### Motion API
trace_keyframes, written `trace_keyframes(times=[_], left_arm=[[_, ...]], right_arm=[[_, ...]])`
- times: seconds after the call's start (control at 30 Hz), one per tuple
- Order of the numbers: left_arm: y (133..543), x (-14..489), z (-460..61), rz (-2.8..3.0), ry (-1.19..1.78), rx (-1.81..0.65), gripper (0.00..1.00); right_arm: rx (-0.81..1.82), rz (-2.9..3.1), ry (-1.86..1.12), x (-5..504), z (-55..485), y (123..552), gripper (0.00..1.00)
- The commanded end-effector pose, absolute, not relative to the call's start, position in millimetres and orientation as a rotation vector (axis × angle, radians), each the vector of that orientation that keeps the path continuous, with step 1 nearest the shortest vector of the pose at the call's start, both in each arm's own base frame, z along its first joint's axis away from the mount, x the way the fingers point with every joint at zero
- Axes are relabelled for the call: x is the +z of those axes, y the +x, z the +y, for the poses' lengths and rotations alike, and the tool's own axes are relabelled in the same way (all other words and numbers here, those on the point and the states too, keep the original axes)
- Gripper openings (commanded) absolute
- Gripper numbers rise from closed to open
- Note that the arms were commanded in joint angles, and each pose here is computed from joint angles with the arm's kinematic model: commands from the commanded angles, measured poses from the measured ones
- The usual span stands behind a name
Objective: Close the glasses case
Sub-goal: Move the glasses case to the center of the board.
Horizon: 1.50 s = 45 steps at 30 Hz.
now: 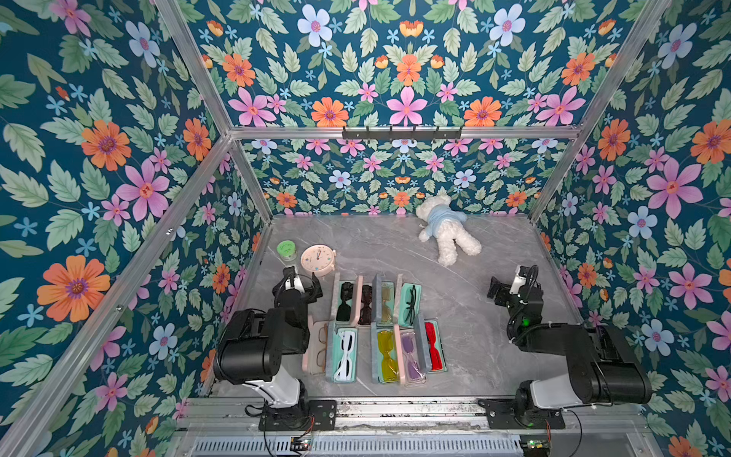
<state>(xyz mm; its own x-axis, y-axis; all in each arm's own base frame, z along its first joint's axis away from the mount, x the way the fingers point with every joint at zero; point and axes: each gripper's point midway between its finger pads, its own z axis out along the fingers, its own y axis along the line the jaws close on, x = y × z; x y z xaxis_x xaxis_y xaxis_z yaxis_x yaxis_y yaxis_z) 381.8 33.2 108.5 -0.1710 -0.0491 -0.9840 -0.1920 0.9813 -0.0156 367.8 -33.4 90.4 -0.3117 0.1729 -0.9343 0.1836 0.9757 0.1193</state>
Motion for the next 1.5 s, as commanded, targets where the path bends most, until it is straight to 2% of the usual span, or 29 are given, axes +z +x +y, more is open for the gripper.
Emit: trace_keyframes(times=[0.0,0.67,0.8,1.03,1.13,1.23,1.37,1.47], left_arm=[[383,114,35,1.719,-0.188,0.133,0.99],[383,114,34,1.724,-0.184,0.135,0.99],[390,138,34,1.760,-0.188,0.202,0.99],[394,239,34,1.763,-0.414,0.102,0.99],[385,269,8,1.770,-0.420,-0.047,0.99],[374,286,-40,1.800,-0.347,-0.233,0.99],[353,282,-113,1.905,-0.204,-0.395,0.99],[340,264,-149,2.006,-0.145,-0.490,0.99]], right_arm=[[-0.017,1.861,0.245,100,-33,371,1.00],[-0.037,1.827,0.255,109,-36,369,1.00],[-0.078,1.796,0.266,158,-32,350,1.00],[0.116,1.820,0.388,216,-20,317,1.00],[0.275,1.876,0.377,231,2,307,1.00],[0.470,1.966,0.347,238,31,297,0.99],[0.649,2.082,0.263,242,72,282,0.98],[0.681,2.176,0.170,237,101,272,0.97]])
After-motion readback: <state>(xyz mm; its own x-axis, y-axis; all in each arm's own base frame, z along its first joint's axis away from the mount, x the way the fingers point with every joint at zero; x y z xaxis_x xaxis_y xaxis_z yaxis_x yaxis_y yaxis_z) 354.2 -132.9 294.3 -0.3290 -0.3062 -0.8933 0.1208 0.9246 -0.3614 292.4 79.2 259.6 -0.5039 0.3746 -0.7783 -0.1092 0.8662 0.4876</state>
